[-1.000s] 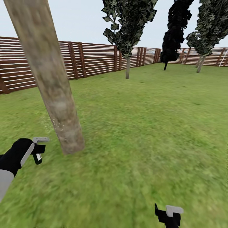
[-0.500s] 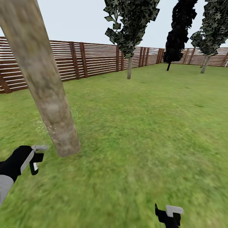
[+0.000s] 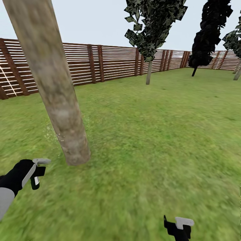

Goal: In the garden, pick up the pesticide atomizer on the floor and spray pesticide onto both trees until each tree trunk is fully covered.

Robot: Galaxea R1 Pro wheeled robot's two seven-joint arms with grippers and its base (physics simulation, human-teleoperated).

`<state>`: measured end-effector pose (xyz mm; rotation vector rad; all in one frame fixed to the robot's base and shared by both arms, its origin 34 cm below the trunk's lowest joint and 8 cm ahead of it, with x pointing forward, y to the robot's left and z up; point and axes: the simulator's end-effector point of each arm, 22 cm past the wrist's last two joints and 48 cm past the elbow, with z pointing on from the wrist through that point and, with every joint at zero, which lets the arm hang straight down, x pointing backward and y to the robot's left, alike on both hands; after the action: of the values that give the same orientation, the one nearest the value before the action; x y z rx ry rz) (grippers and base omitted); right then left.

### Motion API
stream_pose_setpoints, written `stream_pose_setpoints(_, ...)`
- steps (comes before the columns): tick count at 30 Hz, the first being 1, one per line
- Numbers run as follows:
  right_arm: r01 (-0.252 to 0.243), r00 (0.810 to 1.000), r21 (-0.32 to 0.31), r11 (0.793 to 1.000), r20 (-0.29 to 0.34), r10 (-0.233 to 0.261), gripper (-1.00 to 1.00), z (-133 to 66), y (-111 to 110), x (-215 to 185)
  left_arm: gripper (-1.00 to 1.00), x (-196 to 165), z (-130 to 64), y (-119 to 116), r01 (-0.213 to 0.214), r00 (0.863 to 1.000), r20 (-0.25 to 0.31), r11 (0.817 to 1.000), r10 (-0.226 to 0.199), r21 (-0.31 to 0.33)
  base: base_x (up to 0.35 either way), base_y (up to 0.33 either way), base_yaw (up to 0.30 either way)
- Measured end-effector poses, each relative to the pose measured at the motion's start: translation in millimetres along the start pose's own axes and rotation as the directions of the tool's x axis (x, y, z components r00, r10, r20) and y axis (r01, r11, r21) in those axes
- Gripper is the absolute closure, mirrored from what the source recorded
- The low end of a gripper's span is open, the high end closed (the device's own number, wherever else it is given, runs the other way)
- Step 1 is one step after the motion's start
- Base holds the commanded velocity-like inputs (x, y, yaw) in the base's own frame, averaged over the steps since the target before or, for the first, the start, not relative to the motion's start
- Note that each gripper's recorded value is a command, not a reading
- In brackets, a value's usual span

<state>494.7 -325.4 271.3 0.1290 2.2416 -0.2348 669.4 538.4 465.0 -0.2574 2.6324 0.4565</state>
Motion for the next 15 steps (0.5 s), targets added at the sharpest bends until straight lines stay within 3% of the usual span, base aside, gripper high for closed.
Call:
stream_pose_setpoints(5,-0.001,1.0,0.001,1.0,0.0,0.001,-1.0,-0.1,0,0,1.0,3,5.3,-25,0.002,1.0,0.03,0.999,-0.003,0.036,0.154,-0.236,0.239)
stream_pose_setpoints(9,-0.001,1.0,0.0,1.0,-0.002,0.001,-1.0,-0.3,1,1,1.0,12,8.3,-17,-0.001,1.0,0.022,1.0,0.0,0.018,0.16,-0.242,0.275)
stream_pose_setpoints(11,-0.001,1.0,0.0,1.0,-0.002,0.001,-1.0,-0.3,1,1,1.0,17,9.4,1,0.016,1.0,0.02,1.0,-0.016,-0.017,0.16,-0.242,0.206)
stream_pose_setpoints(15,-0.001,1.0,0.0,1.0,-0.002,0.001,-1.0,-0.4,1,1,1.0,17,9.2,2,0.026,0.999,0.022,0.999,-0.025,-0.02,0.169,-0.239,0.081)
